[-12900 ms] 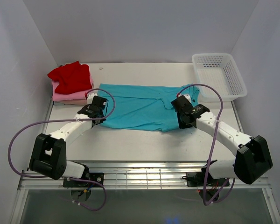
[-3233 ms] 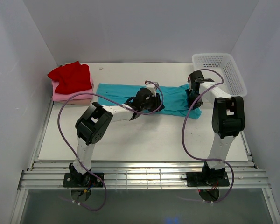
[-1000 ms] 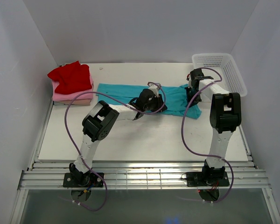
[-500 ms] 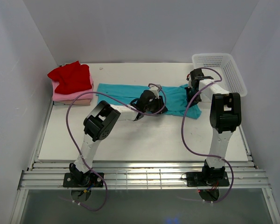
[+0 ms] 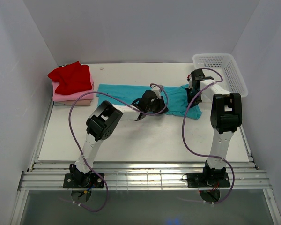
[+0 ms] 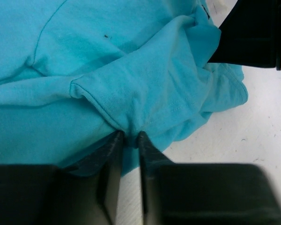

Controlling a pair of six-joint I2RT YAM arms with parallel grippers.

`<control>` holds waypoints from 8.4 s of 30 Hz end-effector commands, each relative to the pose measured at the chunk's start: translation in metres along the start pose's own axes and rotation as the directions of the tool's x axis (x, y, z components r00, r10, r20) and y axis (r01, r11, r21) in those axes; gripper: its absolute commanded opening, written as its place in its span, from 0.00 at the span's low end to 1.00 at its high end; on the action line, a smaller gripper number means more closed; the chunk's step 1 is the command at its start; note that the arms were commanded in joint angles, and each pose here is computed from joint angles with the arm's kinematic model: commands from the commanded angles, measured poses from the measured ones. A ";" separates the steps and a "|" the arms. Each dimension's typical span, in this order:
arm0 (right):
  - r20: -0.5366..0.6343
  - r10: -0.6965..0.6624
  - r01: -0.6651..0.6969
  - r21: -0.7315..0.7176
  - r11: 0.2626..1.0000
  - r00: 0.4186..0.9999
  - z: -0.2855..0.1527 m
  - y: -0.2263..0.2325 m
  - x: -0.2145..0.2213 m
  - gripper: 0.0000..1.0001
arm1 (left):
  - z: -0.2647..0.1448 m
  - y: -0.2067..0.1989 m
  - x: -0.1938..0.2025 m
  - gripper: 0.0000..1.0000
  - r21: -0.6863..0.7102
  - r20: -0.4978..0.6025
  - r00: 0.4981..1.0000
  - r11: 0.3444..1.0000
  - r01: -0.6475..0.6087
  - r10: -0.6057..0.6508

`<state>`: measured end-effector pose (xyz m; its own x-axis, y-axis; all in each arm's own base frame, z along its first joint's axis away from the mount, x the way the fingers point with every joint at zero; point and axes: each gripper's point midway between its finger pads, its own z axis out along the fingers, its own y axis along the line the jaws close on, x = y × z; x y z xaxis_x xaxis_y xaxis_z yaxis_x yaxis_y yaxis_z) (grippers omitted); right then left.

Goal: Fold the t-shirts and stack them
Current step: Fold the tshirt

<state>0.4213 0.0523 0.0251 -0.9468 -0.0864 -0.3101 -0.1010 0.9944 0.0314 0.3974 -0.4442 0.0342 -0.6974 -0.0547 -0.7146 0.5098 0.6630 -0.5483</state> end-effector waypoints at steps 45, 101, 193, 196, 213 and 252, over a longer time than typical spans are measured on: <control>0.154 -0.003 -0.002 0.032 0.999 0.988 -0.023 -0.012 -0.113 0.08 | 0.024 0.015 -0.121 0.08 -0.011 0.140 0.989 0.999 -0.053 0.054; 0.008 0.090 -0.090 0.017 0.996 0.996 -0.005 0.021 0.035 0.08 | -0.187 0.235 0.033 0.00 -0.797 -0.066 0.990 0.603 0.023 -0.126; 0.462 -0.216 0.192 0.098 0.976 0.860 -0.107 0.149 0.057 0.08 | -0.060 0.103 -0.018 0.00 -0.408 -0.011 1.000 0.913 -0.020 0.017; 0.433 -0.225 0.197 0.110 0.974 0.873 -0.103 0.154 0.074 0.08 | -0.057 0.121 -0.012 0.00 -0.438 -0.029 1.000 0.899 -0.007 -0.006; 0.319 -0.199 0.191 0.055 0.980 0.927 -0.102 0.161 0.186 0.35 | -0.027 0.180 -0.045 0.00 -0.468 -0.037 0.999 0.882 -0.052 0.039; 0.337 -0.168 0.171 0.020 0.985 0.926 -0.074 0.169 0.206 0.41 | -0.208 0.059 0.056 0.79 -0.500 -0.097 0.989 0.865 0.051 -0.114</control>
<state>0.1714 0.1930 0.0229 -0.7953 -0.2529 -0.5509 -0.2823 0.9588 -0.0326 0.3253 -0.2500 0.0561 -0.7388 -0.0507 -0.6720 0.1808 0.9457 -0.2701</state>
